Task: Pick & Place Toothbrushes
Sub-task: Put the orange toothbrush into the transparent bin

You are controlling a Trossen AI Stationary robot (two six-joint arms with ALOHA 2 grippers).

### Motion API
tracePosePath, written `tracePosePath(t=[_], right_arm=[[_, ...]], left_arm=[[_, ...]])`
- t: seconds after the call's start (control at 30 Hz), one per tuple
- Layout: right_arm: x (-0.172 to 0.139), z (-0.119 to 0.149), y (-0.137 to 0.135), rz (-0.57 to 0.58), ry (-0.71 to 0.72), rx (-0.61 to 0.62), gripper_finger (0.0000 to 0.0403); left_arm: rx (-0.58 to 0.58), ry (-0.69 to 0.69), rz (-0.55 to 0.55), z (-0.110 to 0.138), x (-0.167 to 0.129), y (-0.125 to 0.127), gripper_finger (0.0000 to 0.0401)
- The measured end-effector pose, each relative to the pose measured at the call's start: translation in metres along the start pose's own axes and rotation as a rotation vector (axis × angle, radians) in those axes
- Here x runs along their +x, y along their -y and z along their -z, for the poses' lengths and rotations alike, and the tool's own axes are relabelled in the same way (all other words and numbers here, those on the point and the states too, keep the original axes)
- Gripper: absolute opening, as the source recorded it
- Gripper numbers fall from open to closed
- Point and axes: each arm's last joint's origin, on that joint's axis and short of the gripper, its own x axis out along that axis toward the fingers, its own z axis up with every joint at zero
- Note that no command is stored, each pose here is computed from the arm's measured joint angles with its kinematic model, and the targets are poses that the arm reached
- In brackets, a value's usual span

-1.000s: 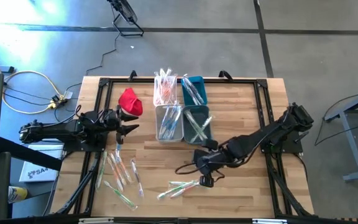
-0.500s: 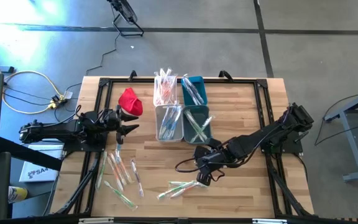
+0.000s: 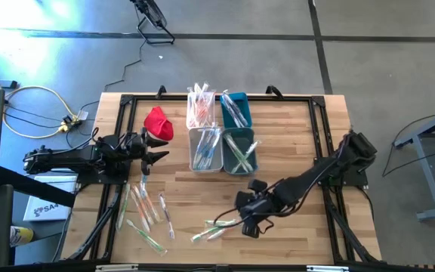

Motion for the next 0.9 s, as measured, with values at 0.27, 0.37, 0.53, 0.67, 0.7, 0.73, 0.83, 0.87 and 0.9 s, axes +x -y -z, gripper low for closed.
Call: tracePosePath(t=[0.27,0.37,0.53,0.67,0.7,0.73,0.83,0.87,0.9], right_arm=[[0.039,0.014,-0.008,0.031,-0.112,-0.033,0.011],[0.051,0.018,-0.008,0.026,-0.159,-0.036,0.011],[0.065,0.023,-0.009,0.037,-0.202,-0.04,0.011],[0.068,0.024,-0.009,0.039,-0.213,-0.041,0.011],[0.068,0.024,-0.009,0.038,-0.21,-0.04,0.011],[0.068,0.024,-0.009,0.039,-0.209,-0.04,0.011],[0.068,0.023,-0.008,0.054,-0.195,-0.041,0.011],[0.069,0.024,-0.008,0.055,-0.19,-0.039,0.011],[0.071,0.025,-0.007,0.052,-0.187,-0.038,0.011]], left_arm=[[0.0,0.0,0.0,0.0,0.0,0.0,0.0188],[0.0,0.0,0.0,0.0,0.0,0.0,0.0188],[0.0,0.0,0.0,0.0,0.0,0.0,0.0188],[0.0,0.0,-0.001,0.0,0.0,0.0,0.0188],[0.0,0.0,-0.001,0.0,0.0,0.0,0.0188],[0.0,0.0,-0.001,0.0,0.0,0.0,0.0188],[0.0,0.0,-0.001,0.0,0.0,0.0,0.0188],[0.0,0.0,-0.001,0.0,0.0,0.0,0.0188],[0.0,0.0,-0.001,0.0,0.0,0.0,0.0188]])
